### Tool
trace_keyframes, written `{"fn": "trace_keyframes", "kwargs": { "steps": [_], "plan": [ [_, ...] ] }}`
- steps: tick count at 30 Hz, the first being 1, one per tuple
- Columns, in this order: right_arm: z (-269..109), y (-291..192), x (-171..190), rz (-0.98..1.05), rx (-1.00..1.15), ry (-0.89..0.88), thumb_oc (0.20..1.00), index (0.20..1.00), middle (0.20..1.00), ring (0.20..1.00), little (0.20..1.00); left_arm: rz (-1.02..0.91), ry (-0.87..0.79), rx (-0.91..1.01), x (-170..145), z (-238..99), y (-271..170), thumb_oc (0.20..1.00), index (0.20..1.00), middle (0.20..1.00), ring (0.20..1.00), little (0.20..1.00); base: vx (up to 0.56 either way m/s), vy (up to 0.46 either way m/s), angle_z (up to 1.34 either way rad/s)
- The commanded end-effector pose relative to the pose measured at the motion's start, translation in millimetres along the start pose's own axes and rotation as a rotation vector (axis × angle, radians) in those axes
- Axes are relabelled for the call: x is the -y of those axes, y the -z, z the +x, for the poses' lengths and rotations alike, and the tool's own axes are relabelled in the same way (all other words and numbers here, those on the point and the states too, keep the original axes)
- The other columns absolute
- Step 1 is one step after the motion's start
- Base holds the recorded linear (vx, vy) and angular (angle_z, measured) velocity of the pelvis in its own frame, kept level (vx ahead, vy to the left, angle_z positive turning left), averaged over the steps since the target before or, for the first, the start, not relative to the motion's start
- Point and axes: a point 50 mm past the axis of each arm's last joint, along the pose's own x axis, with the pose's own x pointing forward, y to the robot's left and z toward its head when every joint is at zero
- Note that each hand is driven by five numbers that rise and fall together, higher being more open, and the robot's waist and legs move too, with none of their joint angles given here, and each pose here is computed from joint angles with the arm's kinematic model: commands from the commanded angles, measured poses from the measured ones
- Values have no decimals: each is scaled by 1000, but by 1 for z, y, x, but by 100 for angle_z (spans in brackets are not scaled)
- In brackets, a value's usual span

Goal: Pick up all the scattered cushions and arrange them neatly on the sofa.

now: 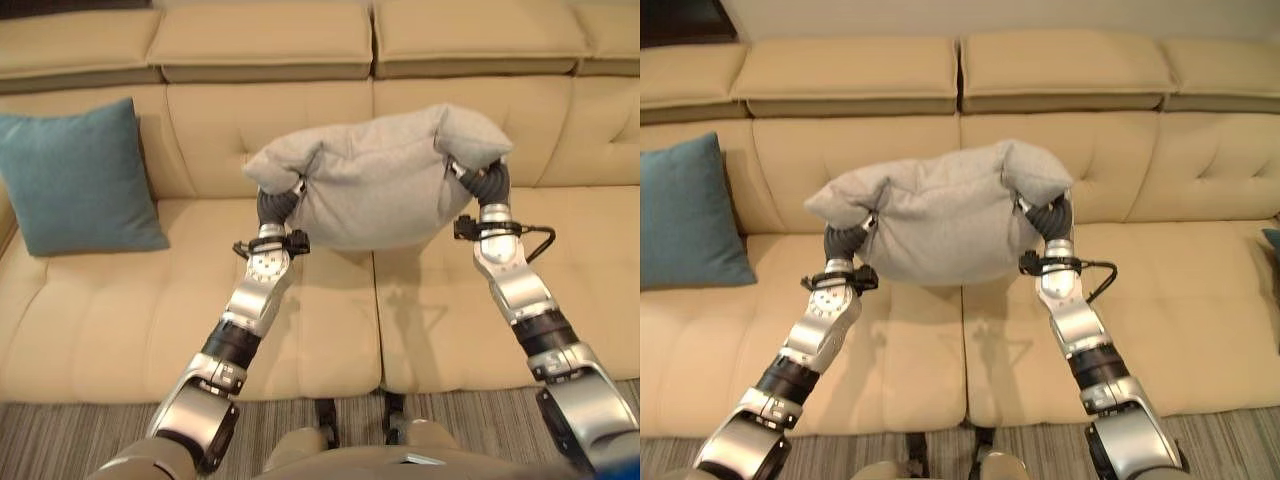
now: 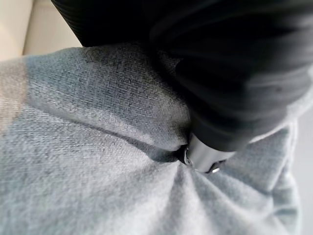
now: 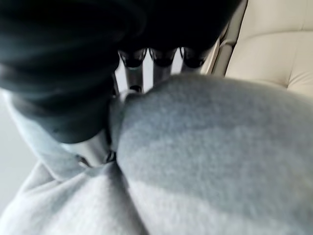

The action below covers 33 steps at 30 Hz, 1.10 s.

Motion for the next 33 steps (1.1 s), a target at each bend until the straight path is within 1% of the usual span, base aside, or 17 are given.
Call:
{"fn": "trace_keyframes", "kwargs": {
  "steps": [1, 4, 8, 15, 18, 19, 20, 21, 22, 23, 25, 27, 28, 31, 33],
  "plan": [
    [25, -67, 1, 20, 286, 22, 200, 200, 200, 200, 200, -72, 124, 343, 38, 17, -80, 200, 200, 200, 200, 200, -106, -10, 14],
    [41, -82, 5, -21, 322, 36, 200, 200, 200, 200, 200, -26, 116, 400, 38, 31, -101, 200, 200, 200, 200, 200, -56, -2, 3],
    [49, -87, 7, -30, 318, 51, 200, 200, 200, 200, 200, -17, 110, 416, 40, 38, -111, 200, 200, 200, 200, 200, -19, -1, -1],
    [49, -80, 1, -33, 282, 44, 200, 200, 200, 200, 200, -45, 134, 382, 49, 36, -105, 200, 200, 200, 200, 200, 0, 0, 0],
    [52, -80, 1, -46, 275, 47, 200, 200, 200, 200, 200, -24, 138, 362, 52, 39, -103, 200, 200, 200, 200, 200, -30, 0, 1],
    [53, -79, 1, -51, 267, 53, 200, 200, 200, 200, 200, -4, 136, 360, 52, 41, -103, 222, 222, 222, 222, 222, -32, -13, 2],
    [54, -77, 1, -66, 264, 58, 304, 304, 304, 304, 304, 22, 130, 355, 50, 43, -102, 1000, 1000, 1000, 1000, 1000, 0, 0, 0],
    [55, -77, 2, -88, 264, 62, 485, 485, 485, 485, 485, 46, 121, 353, 47, 46, -102, 1000, 1000, 1000, 1000, 1000, 0, 0, 0],
    [56, -78, 3, -108, 268, 66, 922, 922, 922, 922, 922, 62, 112, 354, 44, 49, -104, 1000, 1000, 1000, 1000, 1000, 0, 0, 0],
    [59, -78, 4, -143, 268, 68, 1000, 1000, 1000, 1000, 1000, 90, 99, 355, 40, 52, -106, 1000, 1000, 1000, 1000, 1000, 0, 0, 0],
    [67, -82, 13, -226, 278, 88, 1000, 1000, 1000, 1000, 1000, 146, 71, 380, 29, 62, -118, 1000, 1000, 1000, 1000, 1000, 0, 0, 0],
    [70, -84, 16, -253, 279, 93, 1000, 1000, 1000, 1000, 1000, 154, 67, 380, 24, 65, -121, 1000, 1000, 1000, 1000, 1000, 0, 0, 0],
    [77, -84, 27, -306, 260, 104, 1000, 1000, 1000, 1000, 1000, 200, 46, 375, 10, 72, -127, 1000, 1000, 1000, 1000, 1000, 0, 0, 0],
    [85, -80, 42, -372, 219, 114, 1000, 1000, 1000, 1000, 1000, 269, -7, 365, -13, 80, -131, 1000, 1000, 1000, 1000, 1000, 0, 0, 0],
    [90, -75, 62, -460, 178, 130, 1000, 1000, 1000, 1000, 1000, 293, -83, 324, -42, 86, -128, 1000, 1000, 1000, 1000, 1000, 35, -34, 1]
  ]
}}
